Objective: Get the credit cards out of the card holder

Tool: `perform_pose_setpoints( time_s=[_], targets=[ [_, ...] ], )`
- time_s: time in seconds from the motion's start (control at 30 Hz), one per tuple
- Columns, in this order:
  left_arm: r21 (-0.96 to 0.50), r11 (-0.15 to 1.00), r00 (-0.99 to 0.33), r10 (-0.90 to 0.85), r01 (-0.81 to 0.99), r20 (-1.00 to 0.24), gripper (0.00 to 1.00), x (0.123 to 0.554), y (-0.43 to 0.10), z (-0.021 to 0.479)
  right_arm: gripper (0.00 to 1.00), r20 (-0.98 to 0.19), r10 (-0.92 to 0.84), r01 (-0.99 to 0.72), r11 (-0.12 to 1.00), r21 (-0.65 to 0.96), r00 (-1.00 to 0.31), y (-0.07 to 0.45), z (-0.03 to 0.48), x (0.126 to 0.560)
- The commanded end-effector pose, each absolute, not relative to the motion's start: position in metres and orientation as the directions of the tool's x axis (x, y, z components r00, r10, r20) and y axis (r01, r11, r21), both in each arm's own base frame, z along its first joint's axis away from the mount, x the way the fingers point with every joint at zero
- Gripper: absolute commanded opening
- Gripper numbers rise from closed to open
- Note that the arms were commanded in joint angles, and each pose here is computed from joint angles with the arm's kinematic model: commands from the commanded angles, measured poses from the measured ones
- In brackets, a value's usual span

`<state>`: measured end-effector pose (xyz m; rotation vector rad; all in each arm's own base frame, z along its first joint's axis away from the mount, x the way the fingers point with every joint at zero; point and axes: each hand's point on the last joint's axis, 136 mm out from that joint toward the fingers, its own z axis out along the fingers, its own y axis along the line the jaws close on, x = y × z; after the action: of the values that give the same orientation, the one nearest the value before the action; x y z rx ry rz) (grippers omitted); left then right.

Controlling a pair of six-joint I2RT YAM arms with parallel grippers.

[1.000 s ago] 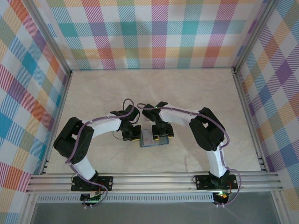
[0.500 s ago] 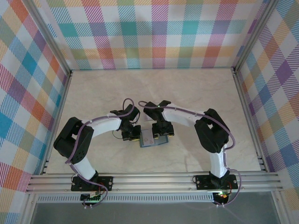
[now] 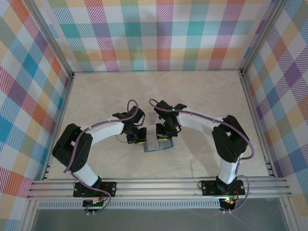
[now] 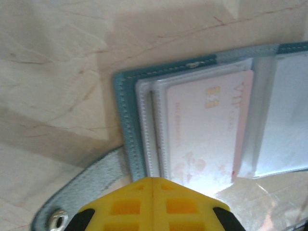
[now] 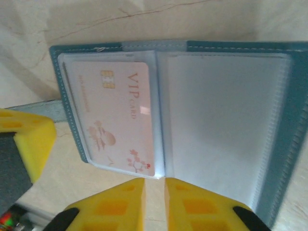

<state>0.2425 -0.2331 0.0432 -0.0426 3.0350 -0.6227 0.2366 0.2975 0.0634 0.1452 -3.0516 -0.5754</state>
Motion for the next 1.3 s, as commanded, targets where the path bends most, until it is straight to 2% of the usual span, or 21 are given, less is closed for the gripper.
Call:
perform_pose_setpoints(
  time_s=[0.0, 0.17, 0.47, 0.93, 1.27],
  targets=[
    [-0.457, 0.890, -0.999, -0.023, 0.001, -0.049, 0.03, 0.242, -0.252, 0.055, 0.16, 0.021, -0.108, -0.077, 0.821, 0.566, -0.994, 0.326, 0.072, 0.239],
    [-0.509, 0.861, -0.999, -0.027, -0.011, -0.023, 0.00, 0.240, -0.265, 0.052, 0.15, 0.038, -0.107, -0.061, 0.788, 0.613, -0.994, 0.331, 0.061, 0.241],
    [-0.440, 0.898, -1.000, -0.026, -0.026, 0.005, 0.00, 0.237, -0.255, 0.033, 0.22, 0.064, -0.102, -0.041, 0.784, 0.620, -0.993, 0.332, 0.042, 0.243],
    [-0.376, 0.926, -1.000, -0.022, -0.024, 0.010, 0.00, 0.233, -0.242, 0.024, 0.32, 0.084, -0.088, -0.029, 0.842, 0.539, -0.992, 0.316, 0.021, 0.241],
    [-0.343, 0.939, -1.000, -0.015, -0.018, 0.012, 0.00, 0.232, -0.237, 0.021, 0.37, 0.063, -0.086, -0.043, 0.864, 0.502, -0.994, 0.308, 0.026, 0.241]
  ],
)
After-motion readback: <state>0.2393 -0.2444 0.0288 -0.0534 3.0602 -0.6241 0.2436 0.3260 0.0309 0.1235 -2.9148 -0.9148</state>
